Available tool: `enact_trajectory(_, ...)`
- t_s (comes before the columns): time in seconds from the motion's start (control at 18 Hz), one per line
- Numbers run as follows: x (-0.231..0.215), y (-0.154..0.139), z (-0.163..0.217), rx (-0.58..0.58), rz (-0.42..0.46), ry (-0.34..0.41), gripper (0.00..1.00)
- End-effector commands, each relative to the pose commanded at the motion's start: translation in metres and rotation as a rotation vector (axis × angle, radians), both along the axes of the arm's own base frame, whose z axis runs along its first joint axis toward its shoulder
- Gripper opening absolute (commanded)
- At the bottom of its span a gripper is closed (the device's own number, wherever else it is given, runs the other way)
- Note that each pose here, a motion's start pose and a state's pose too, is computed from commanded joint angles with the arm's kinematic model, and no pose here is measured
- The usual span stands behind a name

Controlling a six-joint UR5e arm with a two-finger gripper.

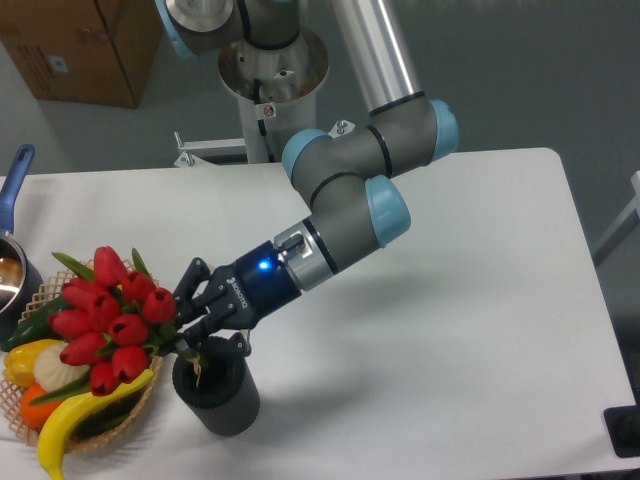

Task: Insert the flowers into the vase
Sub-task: 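Lower the tulip stems into the vase opening, then open the gripper and withdraw it up from the tulips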

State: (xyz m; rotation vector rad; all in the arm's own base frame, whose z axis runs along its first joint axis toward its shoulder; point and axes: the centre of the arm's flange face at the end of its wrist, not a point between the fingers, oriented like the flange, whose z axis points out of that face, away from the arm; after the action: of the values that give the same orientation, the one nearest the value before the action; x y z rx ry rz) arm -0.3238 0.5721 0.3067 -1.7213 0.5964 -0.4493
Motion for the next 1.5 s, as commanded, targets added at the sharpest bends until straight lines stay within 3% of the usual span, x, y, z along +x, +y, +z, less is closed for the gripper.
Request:
enact_trajectory(0.11, -0.004, -0.002, -0.003, -0.004, 0.006, -0.005, 0.59)
enact_trajectory(0.22, -0.007, -0.004, -0.006, -0.007, 0.012, -0.008, 0.94)
enact_trajectory(0.28, -0.011, -0.007, -0.008, -0.01, 0.02, -0.012, 0.99)
enact_trajectory(0.94, -0.027, -0.038, -0.019, -0.032, 0.076, -0.041, 1.0)
enact_trajectory(1.17, -0.06, -0.068, 0.001, -0.016, 0.151, -0.023, 1.0)
enact_trajectory(1.28, -0.084, -0.092, 0.022, -0.007, 0.211, 0.004, 1.0)
enact_trajectory(1.5, -0.139, -0.151, 0.05, -0.166, 0.392, 0.195, 1.0)
